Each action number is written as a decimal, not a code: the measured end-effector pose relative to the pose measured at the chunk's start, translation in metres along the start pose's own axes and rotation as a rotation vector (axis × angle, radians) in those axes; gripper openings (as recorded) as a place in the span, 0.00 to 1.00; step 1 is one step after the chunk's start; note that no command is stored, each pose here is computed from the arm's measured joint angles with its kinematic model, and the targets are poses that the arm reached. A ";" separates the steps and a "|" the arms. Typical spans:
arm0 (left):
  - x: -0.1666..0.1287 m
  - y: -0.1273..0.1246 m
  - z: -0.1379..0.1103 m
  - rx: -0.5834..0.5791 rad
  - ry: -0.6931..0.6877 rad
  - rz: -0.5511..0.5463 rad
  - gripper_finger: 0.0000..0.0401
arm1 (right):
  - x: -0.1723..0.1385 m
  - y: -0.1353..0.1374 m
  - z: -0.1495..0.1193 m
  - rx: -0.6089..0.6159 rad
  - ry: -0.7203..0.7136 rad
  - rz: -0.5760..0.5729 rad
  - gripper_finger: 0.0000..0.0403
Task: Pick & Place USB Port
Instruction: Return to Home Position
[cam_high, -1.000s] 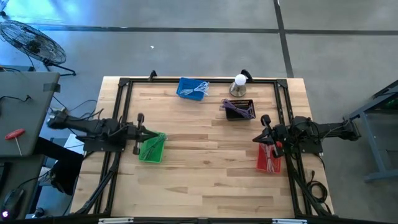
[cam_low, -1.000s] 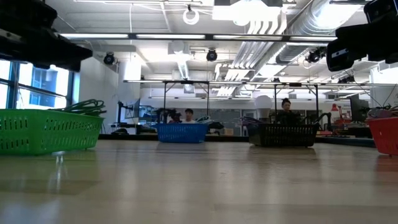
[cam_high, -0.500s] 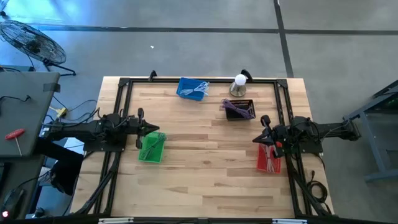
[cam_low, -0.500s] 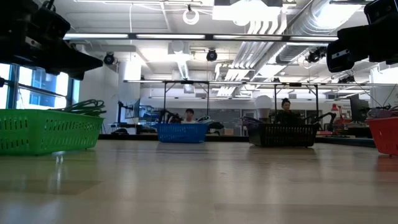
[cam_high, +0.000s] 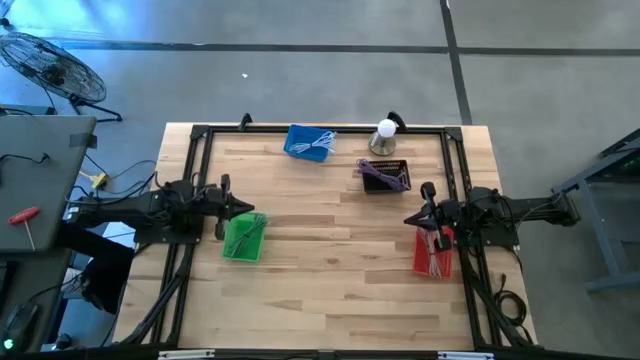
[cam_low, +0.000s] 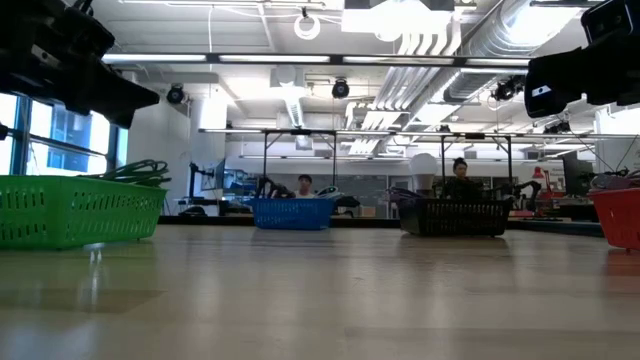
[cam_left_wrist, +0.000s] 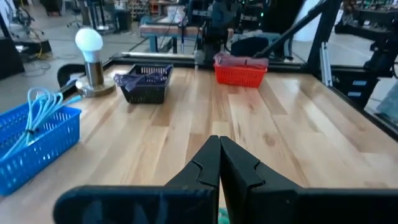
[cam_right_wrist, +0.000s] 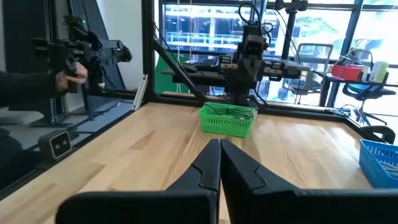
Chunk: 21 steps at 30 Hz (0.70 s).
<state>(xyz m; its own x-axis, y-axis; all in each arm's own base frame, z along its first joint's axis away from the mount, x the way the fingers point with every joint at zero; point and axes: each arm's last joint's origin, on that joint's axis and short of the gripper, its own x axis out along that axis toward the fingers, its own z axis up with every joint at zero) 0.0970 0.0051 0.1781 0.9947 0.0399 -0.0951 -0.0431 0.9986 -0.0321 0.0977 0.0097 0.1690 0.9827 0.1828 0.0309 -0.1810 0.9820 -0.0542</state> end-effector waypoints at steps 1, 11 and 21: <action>0.000 0.000 -0.001 -0.001 0.006 0.000 0.00 | 0.000 0.000 0.000 0.000 0.000 0.000 0.00; -0.004 -0.001 0.006 0.002 -0.155 -0.018 0.00 | 0.000 0.000 0.000 0.035 0.003 0.001 0.00; 0.000 0.000 -0.003 -0.017 -0.171 -0.004 0.00 | 0.000 0.000 0.000 0.047 0.004 0.002 0.00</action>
<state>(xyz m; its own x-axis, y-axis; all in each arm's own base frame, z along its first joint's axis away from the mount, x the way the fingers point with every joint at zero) 0.0967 0.0051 0.1747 0.9963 0.0425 0.0753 -0.0389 0.9980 -0.0490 0.0977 0.0097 0.1686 0.9825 0.1843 0.0272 -0.1842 0.9829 -0.0072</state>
